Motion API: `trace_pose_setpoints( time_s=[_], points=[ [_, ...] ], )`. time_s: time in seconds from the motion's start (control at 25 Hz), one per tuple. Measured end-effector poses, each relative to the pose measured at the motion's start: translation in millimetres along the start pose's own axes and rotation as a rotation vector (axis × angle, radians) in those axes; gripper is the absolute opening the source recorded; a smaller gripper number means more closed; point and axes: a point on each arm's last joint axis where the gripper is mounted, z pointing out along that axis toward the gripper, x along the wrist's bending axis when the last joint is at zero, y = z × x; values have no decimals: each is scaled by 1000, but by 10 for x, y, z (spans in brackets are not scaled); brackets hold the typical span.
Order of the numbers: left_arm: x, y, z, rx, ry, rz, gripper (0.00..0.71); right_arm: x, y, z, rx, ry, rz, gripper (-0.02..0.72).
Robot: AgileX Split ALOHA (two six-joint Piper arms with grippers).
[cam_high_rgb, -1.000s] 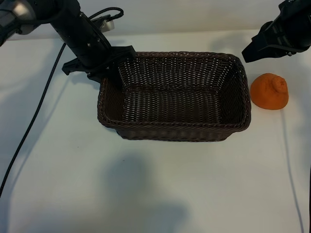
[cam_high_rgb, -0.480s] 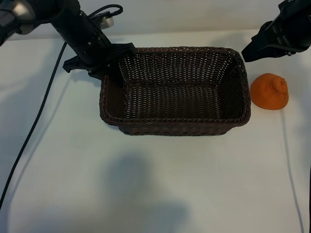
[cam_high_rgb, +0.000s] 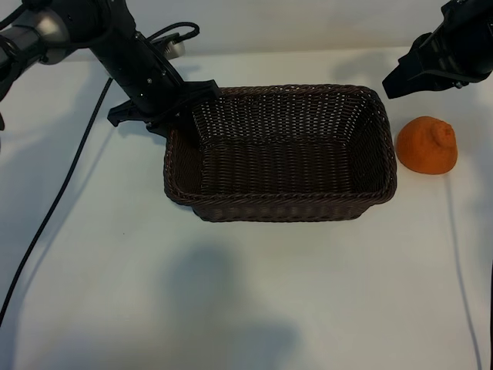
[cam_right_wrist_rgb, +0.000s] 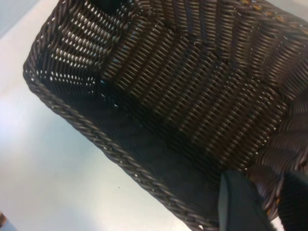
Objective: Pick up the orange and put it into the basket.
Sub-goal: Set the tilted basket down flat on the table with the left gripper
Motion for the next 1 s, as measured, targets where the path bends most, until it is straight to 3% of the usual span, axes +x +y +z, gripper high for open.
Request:
trace_pose_setpoints(
  time_s=[0.56, 1.0],
  points=[
    [-11, 10, 2, -10, -13, -5, 165, -1, 2, 0, -3, -1, 0, 243],
    [-39, 1, 2, 0, -44, -17, 381, -1, 3, 0, -3, -1, 1, 243]
  ],
)
